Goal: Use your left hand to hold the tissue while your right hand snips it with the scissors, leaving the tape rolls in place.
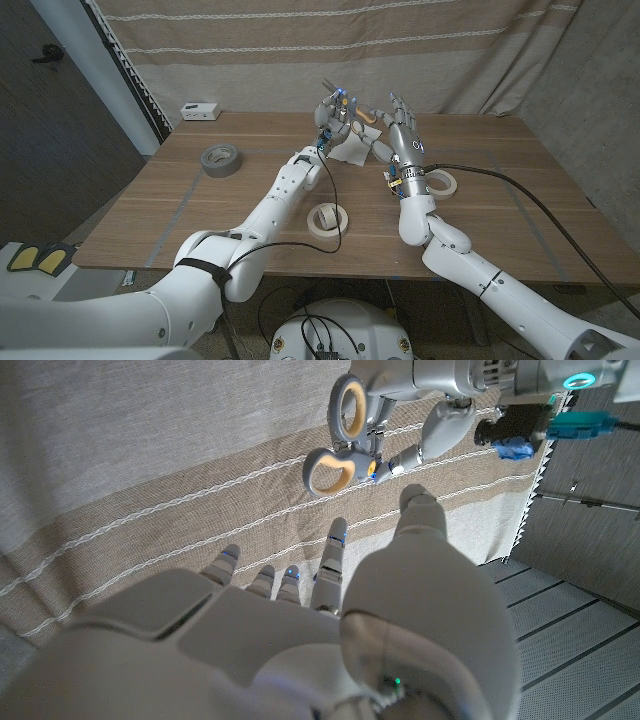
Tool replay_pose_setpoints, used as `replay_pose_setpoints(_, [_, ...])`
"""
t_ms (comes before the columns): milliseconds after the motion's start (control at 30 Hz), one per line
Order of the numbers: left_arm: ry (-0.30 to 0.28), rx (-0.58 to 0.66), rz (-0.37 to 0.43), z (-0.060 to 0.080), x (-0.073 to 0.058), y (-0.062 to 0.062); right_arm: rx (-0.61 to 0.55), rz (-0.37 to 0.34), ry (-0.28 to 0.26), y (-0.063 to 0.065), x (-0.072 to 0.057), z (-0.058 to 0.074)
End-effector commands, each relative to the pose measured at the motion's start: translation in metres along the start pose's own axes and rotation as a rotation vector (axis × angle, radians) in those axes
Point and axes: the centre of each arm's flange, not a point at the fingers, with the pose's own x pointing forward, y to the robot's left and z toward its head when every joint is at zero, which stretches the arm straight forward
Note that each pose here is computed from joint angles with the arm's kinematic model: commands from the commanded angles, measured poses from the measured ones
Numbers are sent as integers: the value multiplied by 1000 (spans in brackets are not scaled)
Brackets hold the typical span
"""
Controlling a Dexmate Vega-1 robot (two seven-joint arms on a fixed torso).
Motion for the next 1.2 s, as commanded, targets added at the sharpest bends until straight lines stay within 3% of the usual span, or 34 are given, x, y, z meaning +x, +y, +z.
replay_pose_setpoints(33, [22, -13, -9, -9, 2, -2, -35, -13, 17, 2, 0, -5])
replay_pose_setpoints(1200, [49, -16, -29, -17, -1, -4, -108, 31, 62, 13, 5, -4])
